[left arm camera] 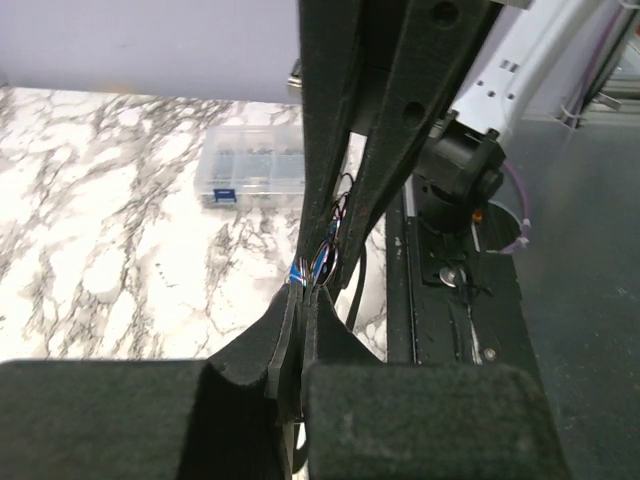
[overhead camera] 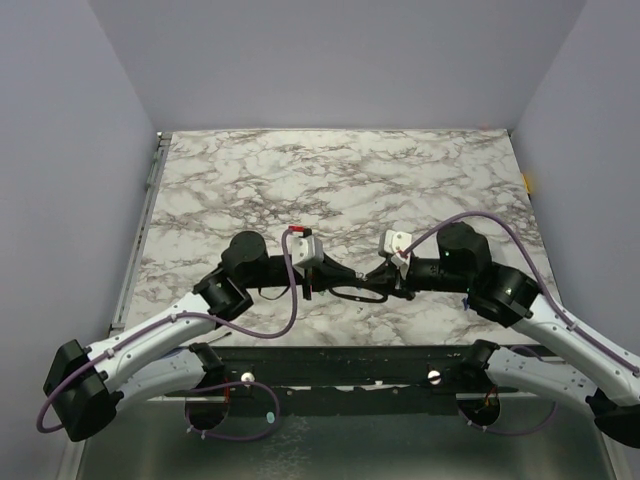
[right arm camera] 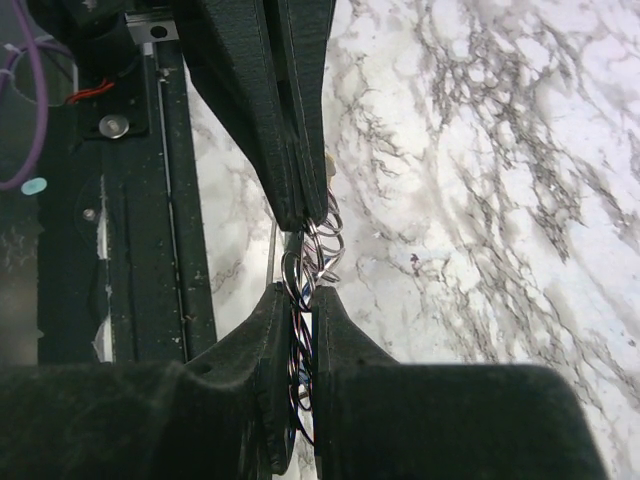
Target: Put the keys on the keyring
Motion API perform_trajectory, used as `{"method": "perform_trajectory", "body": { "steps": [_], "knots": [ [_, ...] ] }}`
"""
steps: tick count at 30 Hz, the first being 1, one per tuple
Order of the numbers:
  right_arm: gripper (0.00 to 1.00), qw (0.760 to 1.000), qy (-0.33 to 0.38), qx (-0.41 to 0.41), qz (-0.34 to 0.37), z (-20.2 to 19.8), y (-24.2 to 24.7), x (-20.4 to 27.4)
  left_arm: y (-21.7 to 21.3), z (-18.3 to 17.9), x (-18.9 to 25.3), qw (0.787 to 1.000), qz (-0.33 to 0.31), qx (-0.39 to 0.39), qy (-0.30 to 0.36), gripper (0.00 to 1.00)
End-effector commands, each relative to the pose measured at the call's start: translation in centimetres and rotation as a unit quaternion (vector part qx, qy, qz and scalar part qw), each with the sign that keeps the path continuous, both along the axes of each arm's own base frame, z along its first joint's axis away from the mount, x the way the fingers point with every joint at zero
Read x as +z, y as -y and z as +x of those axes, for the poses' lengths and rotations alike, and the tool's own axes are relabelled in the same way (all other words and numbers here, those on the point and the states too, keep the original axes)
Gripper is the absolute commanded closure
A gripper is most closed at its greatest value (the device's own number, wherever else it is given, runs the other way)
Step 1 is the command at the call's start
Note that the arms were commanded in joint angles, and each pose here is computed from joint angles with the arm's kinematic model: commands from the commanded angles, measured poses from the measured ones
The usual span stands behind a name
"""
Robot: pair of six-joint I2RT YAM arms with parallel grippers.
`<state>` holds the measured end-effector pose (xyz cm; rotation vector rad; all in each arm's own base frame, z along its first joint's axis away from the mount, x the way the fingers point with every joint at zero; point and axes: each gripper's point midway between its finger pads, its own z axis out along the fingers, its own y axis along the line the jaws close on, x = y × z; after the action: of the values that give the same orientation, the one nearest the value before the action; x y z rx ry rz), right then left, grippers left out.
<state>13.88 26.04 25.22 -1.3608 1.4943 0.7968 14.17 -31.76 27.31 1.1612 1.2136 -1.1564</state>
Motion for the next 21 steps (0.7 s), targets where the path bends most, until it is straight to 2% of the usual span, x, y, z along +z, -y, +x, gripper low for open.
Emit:
{"method": "perform_trajectory", "body": {
  "steps": [1,6,9,10,12,13,15,16,18,21],
  "knots": [
    [0.99,0.999,0.027,-0.003,0.02,-0.1,0.3,1.3,-0.9,5.0,0.0,0.99,0.013,0.136,-0.034,1.0],
    [0.99,0.998,0.05,-0.028,0.025,1.0,0.6,2.0,-2.0,8.8,-0.2,0.963,0.004,0.251,-0.101,1.0],
    [0.99,0.998,0.049,-0.032,0.017,1.3,0.5,1.7,-2.6,10.4,-0.9,0.949,0.016,0.292,-0.115,0.98],
    [0.99,0.998,0.045,-0.032,0.012,1.3,0.5,1.5,-3.2,11.2,-1.2,0.94,0.022,0.319,-0.121,0.88],
    [0.99,0.999,0.038,-0.031,0.005,1.4,0.4,1.1,-5.2,13.2,-1.5,0.91,0.033,0.392,-0.13,0.59],
    [0.99,0.999,0.036,-0.029,0.004,1.3,0.3,1.0,-6.6,14.1,-1.5,0.893,0.036,0.429,-0.131,0.5],
    [0.99,0.999,0.033,-0.026,0.005,1.2,0.2,1.0,-8.7,15.2,-0.9,0.87,0.038,0.475,-0.123,0.39],
    [0.99,0.999,0.03,-0.024,0.005,1.1,0.2,0.9,-9.5,15.3,-0.4,0.866,0.033,0.485,-0.115,0.36],
    [0.99,0.999,0.028,-0.02,0.006,1.0,0.0,1.0,-10.2,15.0,1.2,0.872,0.011,0.481,-0.094,0.3],
    [0.99,1.0,0.022,-0.013,0.008,0.8,-0.1,1.0,-9.6,13.0,3.7,0.904,-0.027,0.424,-0.054,0.26]
  ]
}}
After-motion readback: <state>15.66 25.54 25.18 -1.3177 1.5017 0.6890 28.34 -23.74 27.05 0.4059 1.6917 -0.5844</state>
